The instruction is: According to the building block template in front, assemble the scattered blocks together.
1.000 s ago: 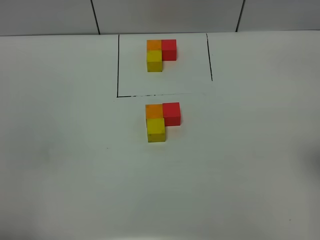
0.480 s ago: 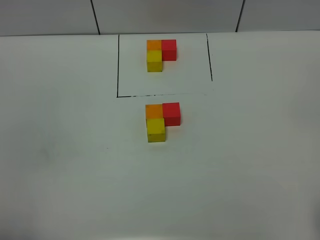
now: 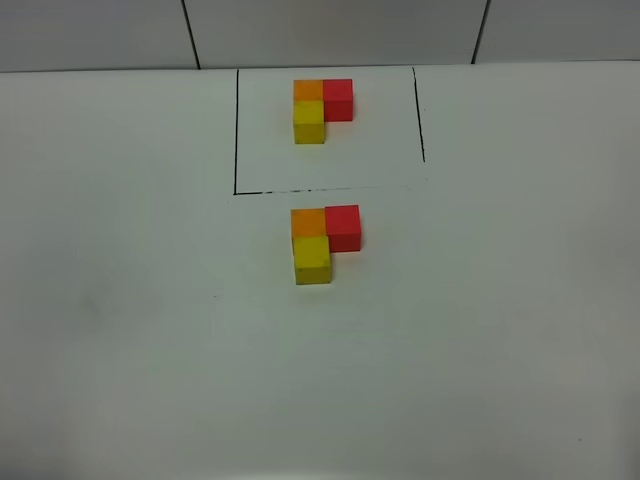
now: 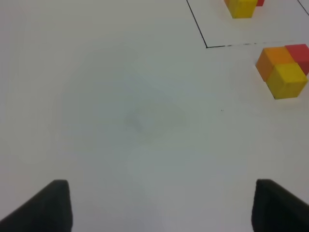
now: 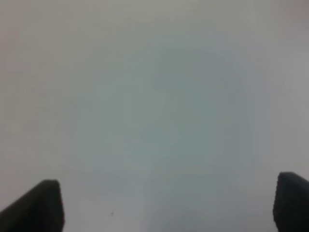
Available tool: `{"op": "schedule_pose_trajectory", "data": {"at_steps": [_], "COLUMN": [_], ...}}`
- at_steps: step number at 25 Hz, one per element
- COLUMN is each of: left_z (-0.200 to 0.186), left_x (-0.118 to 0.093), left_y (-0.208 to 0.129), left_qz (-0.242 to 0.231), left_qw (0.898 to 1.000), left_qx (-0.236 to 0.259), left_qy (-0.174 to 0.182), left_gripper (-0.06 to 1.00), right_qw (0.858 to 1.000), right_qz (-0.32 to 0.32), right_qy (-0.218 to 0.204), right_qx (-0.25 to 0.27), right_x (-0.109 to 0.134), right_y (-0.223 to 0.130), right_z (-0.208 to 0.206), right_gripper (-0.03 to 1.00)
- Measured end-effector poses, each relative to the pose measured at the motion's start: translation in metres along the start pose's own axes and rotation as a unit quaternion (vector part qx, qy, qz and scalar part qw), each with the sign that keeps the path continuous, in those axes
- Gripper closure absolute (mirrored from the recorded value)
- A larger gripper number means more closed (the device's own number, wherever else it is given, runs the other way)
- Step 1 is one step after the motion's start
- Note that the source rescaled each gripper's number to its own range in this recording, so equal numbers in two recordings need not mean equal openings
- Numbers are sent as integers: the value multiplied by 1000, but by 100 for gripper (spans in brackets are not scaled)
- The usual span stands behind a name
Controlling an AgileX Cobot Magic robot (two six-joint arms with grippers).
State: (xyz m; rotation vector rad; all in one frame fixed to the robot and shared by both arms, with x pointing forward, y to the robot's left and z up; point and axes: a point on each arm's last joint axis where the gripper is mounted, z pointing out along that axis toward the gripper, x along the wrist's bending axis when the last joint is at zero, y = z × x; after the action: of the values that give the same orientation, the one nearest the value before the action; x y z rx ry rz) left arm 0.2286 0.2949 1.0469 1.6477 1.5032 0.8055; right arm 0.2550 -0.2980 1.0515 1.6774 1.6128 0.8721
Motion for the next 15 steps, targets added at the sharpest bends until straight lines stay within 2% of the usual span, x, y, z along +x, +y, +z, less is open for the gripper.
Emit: {"op": "schedule_pose_trajectory", "data": {"at_steps": [8,15], "left_z": [0,0], "left_x": [0,0], "left_y": [0,0], "left_qz": [0,0], "left_qw": [1000,1000], "left_qx": [0,0], "left_qy": [0,0], "left_gripper": [15,15], "right_qw": [999,999], "right_qz": [-17,-17], "right_qy": [8,8], "right_qx": [-43,-43], "right_x": [-1,-1], "right_y": [-7,-7], "right_z": [-11,-11], "right_gripper": [16,17]}}
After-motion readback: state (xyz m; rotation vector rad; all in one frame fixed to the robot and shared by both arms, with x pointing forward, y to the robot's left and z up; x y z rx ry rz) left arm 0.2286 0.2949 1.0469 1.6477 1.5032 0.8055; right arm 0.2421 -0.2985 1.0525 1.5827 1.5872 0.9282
